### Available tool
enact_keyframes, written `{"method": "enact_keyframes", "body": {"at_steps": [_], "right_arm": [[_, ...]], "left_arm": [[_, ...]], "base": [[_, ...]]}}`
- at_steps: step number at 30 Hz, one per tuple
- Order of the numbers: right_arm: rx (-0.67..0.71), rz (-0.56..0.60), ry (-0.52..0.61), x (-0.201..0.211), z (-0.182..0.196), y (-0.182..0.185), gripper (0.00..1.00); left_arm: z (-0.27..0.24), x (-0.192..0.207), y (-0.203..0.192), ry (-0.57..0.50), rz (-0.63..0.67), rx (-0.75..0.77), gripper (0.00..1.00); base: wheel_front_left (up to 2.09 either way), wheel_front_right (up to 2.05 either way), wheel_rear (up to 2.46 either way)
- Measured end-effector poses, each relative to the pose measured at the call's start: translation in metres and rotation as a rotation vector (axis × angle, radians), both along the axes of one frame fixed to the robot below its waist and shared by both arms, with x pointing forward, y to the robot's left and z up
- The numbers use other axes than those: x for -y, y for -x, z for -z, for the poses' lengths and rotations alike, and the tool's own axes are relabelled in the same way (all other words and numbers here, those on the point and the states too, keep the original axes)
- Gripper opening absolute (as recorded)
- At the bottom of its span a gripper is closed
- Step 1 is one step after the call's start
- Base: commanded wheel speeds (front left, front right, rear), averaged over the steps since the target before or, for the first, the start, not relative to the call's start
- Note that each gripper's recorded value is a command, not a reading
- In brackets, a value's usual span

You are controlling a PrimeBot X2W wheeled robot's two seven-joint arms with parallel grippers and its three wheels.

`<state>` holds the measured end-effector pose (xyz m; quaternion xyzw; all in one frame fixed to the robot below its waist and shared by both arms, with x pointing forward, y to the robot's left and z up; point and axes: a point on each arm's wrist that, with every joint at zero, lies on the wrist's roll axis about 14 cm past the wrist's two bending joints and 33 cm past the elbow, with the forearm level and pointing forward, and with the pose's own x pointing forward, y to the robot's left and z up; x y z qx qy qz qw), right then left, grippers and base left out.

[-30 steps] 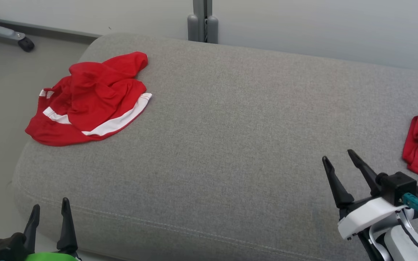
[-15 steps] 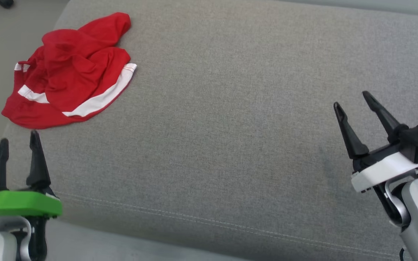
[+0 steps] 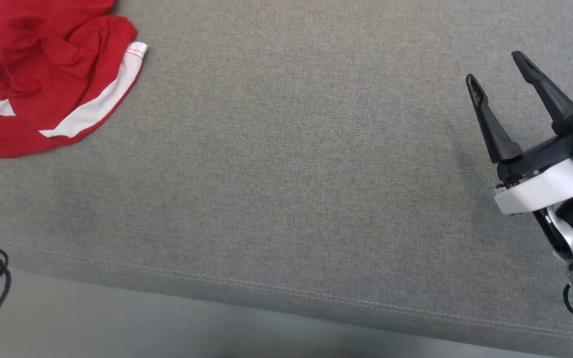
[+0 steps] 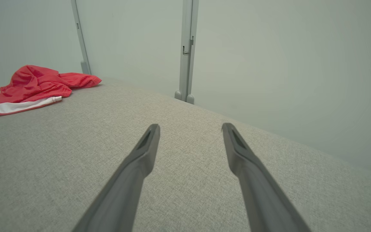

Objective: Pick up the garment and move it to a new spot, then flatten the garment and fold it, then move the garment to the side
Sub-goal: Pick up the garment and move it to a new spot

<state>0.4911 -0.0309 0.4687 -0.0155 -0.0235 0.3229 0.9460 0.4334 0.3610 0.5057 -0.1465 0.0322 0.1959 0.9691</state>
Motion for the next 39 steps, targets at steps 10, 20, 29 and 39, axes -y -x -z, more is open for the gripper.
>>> {"method": "enact_keyframes", "body": {"at_steps": [10,20,29,39], "right_arm": [[-0.016,0.005,0.03,0.009,0.026,-0.027,1.0],[-0.061,0.044,0.063,0.028,0.058,-0.036,1.0],[-0.083,0.063,0.084,0.038,0.069,-0.037,1.0],[-0.084,0.059,0.089,0.037,0.069,-0.038,1.0]], "left_arm": [[0.041,-0.017,-0.056,0.072,-0.025,-0.134,1.0],[0.118,-0.018,-0.07,0.121,-0.048,-0.351,1.0],[0.143,-0.011,-0.082,0.108,-0.028,-0.429,0.45],[0.15,-0.02,-0.078,0.11,-0.057,-0.457,0.0]], "base": [[0.0,0.0,0.0],[0.0,0.0,0.0],[0.0,0.0,0.0],[0.0,0.0,0.0]]}}
